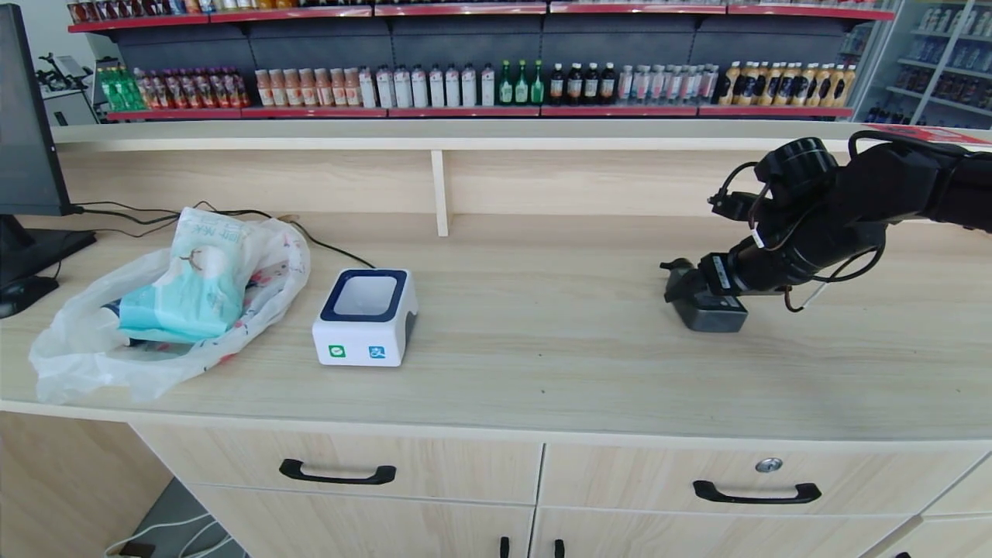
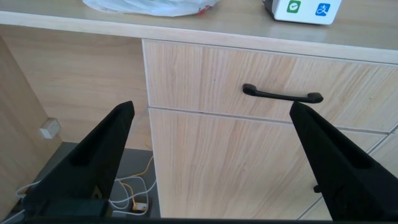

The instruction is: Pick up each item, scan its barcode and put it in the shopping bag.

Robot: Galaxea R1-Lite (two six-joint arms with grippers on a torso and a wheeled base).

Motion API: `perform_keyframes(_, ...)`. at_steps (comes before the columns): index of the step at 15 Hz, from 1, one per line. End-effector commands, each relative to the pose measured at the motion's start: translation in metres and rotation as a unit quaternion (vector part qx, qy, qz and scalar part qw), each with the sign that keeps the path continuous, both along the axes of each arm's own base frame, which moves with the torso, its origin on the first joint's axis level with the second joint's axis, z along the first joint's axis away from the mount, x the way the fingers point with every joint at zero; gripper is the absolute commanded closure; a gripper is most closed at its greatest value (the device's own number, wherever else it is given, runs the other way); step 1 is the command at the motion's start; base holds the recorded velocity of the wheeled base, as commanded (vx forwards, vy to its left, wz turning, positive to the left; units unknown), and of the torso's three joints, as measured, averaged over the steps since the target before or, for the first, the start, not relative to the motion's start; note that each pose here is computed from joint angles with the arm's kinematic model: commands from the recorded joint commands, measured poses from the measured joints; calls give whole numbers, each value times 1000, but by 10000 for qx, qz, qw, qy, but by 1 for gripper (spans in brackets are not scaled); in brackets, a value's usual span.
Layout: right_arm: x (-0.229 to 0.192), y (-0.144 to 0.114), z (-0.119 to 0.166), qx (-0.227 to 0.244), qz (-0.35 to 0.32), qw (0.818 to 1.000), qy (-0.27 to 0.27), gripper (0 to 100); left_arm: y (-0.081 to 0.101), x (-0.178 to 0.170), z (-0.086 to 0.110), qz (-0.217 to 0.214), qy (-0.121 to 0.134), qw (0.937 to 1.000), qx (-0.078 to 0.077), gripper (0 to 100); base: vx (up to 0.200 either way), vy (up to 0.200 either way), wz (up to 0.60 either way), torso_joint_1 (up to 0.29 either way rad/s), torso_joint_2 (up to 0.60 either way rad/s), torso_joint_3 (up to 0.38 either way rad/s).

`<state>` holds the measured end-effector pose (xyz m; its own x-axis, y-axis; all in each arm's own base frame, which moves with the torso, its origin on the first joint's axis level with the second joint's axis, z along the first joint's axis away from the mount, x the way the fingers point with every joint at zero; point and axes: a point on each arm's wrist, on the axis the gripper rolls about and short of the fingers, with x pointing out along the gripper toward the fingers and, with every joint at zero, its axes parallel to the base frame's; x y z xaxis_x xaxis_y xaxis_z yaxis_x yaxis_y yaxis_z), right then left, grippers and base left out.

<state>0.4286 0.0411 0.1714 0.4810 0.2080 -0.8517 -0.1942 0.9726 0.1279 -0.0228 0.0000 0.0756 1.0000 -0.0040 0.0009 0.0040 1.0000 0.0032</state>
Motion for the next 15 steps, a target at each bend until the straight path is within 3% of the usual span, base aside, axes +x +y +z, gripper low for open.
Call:
perform_keyframes(1, 4, -2, -11, -41, -39, 9999, 149, 0, 0, 0, 0, 5, -3, 10000, -1, 0, 0, 0, 0, 0, 0, 0)
perform_keyframes(4, 3, -3, -12, -95, 38, 9998, 180, 0, 0, 0, 0, 5, -3, 10000, -1, 0, 0, 0, 0, 0, 0, 0)
perform_keyframes(5, 3, -3, -12, -94, 38, 9998, 173, 100, 0, 0, 0, 5, -3, 10000, -1, 0, 0, 0, 0, 0, 0, 0)
perform_keyframes(12, 1, 1, -7, -289, 230, 9993, 68, 100, 0, 0, 0, -3, -3, 10000, -1, 0, 0, 0, 0, 0, 0, 0)
perform_keyframes(15, -1, 8, -5, -608, 452, 9971, -17, 100, 0, 0, 0, 5, -3, 10000, -1, 0, 0, 0, 0, 0, 0, 0)
